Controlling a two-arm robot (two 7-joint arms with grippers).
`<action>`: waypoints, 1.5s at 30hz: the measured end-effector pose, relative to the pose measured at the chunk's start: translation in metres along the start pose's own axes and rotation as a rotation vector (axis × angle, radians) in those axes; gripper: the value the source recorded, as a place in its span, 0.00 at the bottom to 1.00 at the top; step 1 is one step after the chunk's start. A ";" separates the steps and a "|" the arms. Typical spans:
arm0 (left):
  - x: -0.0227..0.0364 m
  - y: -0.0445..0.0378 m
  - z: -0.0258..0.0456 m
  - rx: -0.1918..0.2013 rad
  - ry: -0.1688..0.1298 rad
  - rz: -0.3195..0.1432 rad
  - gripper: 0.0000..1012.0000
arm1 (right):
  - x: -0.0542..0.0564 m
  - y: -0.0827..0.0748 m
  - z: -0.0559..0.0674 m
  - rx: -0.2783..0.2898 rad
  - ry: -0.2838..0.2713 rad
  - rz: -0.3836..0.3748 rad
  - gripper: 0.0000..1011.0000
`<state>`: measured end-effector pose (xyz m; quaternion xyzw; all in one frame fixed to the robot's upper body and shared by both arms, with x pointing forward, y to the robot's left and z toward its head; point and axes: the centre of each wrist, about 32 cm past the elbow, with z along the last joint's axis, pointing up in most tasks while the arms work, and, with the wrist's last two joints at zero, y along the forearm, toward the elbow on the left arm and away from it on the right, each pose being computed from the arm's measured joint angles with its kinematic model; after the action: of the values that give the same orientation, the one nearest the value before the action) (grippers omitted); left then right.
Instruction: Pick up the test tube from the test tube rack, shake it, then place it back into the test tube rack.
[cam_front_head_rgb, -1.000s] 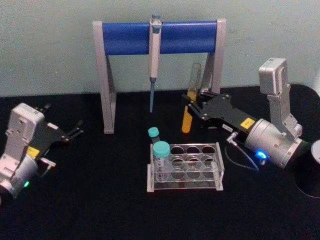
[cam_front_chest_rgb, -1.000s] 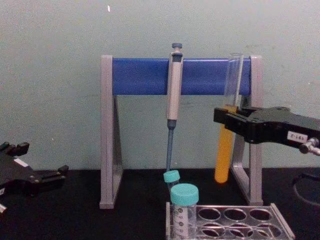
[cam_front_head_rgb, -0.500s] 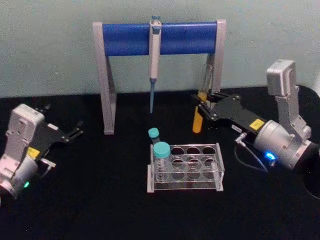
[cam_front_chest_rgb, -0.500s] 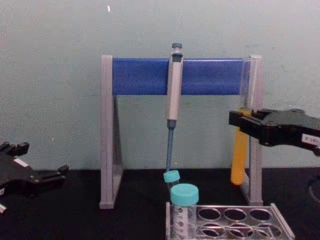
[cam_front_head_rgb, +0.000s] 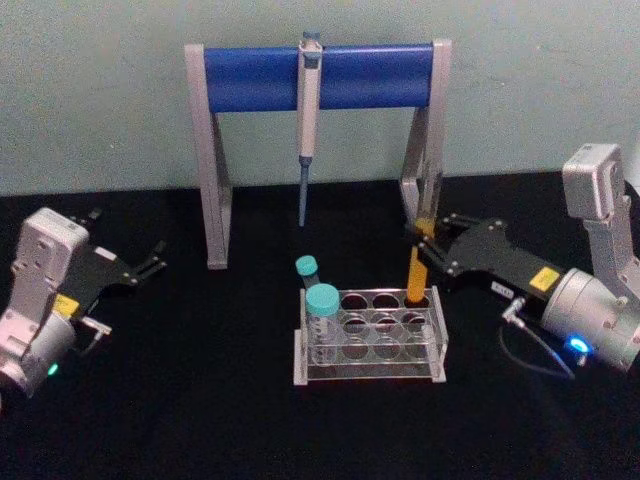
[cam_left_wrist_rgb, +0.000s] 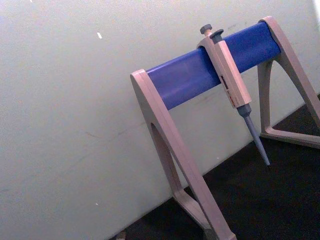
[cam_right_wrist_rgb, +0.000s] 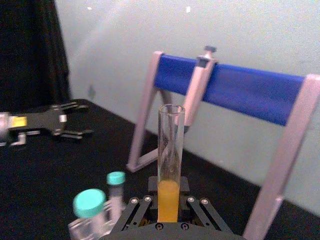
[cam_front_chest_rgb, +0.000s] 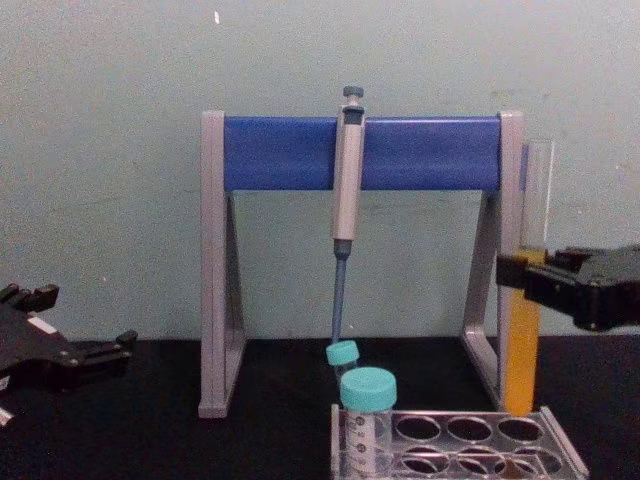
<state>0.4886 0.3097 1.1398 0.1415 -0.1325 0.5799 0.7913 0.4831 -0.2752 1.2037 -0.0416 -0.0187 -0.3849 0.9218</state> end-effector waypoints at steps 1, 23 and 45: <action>0.0000 0.0000 0.0000 0.000 0.000 0.000 0.99 | -0.002 -0.001 0.000 -0.005 0.012 0.019 0.22; 0.0000 0.0000 0.0000 0.000 0.000 0.000 0.99 | -0.005 0.046 -0.006 0.074 0.032 0.044 0.22; 0.0000 0.0000 0.0000 0.000 0.000 0.000 0.99 | 0.007 0.044 -0.005 0.066 0.015 -0.037 0.22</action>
<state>0.4886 0.3097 1.1397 0.1415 -0.1324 0.5799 0.7913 0.5195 -0.2495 1.1967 -0.0081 -0.0253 -0.4015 0.9155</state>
